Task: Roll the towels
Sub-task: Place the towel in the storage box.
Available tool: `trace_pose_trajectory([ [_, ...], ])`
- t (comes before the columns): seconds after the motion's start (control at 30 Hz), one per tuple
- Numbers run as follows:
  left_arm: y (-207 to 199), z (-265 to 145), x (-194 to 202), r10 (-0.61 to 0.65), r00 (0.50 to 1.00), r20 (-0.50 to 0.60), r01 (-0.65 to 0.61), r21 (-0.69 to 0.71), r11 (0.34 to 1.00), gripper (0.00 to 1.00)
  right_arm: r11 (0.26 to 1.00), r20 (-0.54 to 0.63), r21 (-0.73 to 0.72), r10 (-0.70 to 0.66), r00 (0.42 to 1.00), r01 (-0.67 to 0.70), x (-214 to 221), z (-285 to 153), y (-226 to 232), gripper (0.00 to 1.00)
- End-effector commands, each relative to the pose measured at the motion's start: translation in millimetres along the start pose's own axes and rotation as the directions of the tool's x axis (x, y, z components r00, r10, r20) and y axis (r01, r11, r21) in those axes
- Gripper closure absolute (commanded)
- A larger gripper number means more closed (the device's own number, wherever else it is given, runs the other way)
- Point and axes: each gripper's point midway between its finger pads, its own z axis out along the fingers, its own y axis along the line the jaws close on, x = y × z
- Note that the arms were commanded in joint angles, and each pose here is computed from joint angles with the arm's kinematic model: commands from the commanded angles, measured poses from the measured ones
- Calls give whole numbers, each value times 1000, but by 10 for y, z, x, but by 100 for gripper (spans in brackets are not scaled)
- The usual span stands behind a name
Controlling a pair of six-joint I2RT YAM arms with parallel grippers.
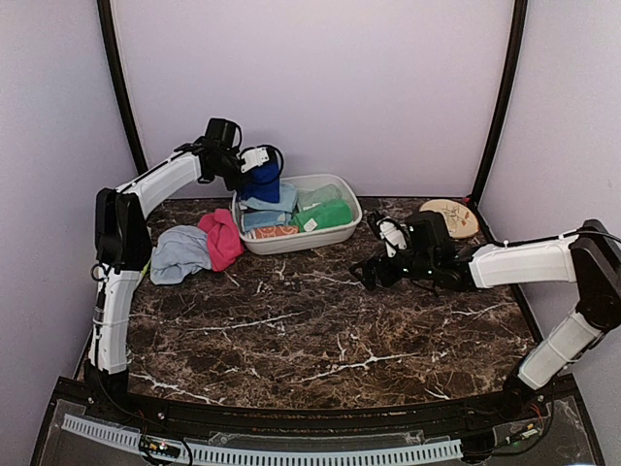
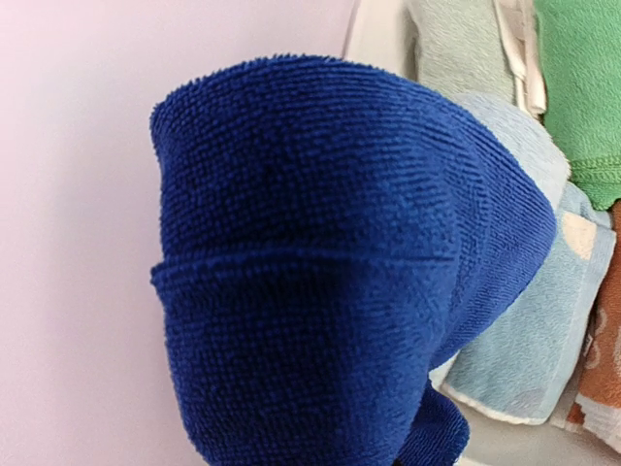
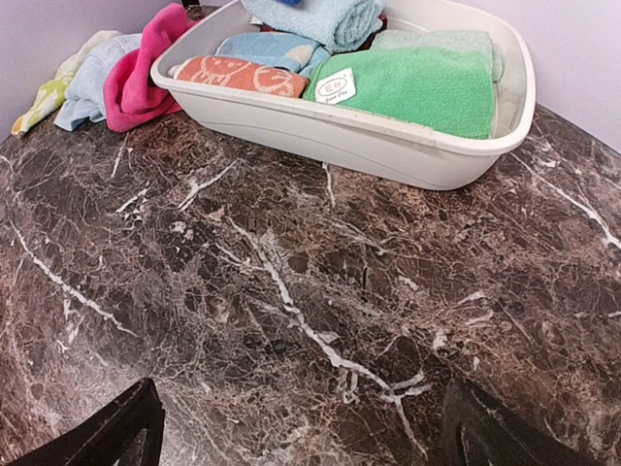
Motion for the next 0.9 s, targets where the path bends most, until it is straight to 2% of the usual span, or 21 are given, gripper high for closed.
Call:
trace_pose_trajectory([
  [0.0, 696, -693, -467, 34, 989, 142, -8, -183, 983, 100, 1000, 15, -15, 17, 1000, -17, -45, 66, -10, 0],
  [0.33, 835, -494, -480, 25, 980, 198, 42, -324, 945, 100, 999, -12, -31, 31, 999, -32, 31, 167, -3, 0],
  [0.43, 696, -298, -409, 78, 980, 181, -12, -343, 939, 100, 999, -25, -35, 38, 999, -39, 72, 209, -5, 0],
  [0.5, 532, -110, -311, 116, 984, 134, -68, -319, 945, 100, 998, -29, -38, 42, 999, -44, 87, 213, -2, 0],
  [0.6, 212, 83, -171, 148, 986, 82, -128, -211, 969, 100, 998, -37, -37, 48, 998, -50, 117, 207, -7, 0],
  [0.87, -337, 164, 44, 132, 991, 23, -132, 9, 991, 100, 997, -57, -36, 62, 996, -64, 182, 221, -23, 0],
])
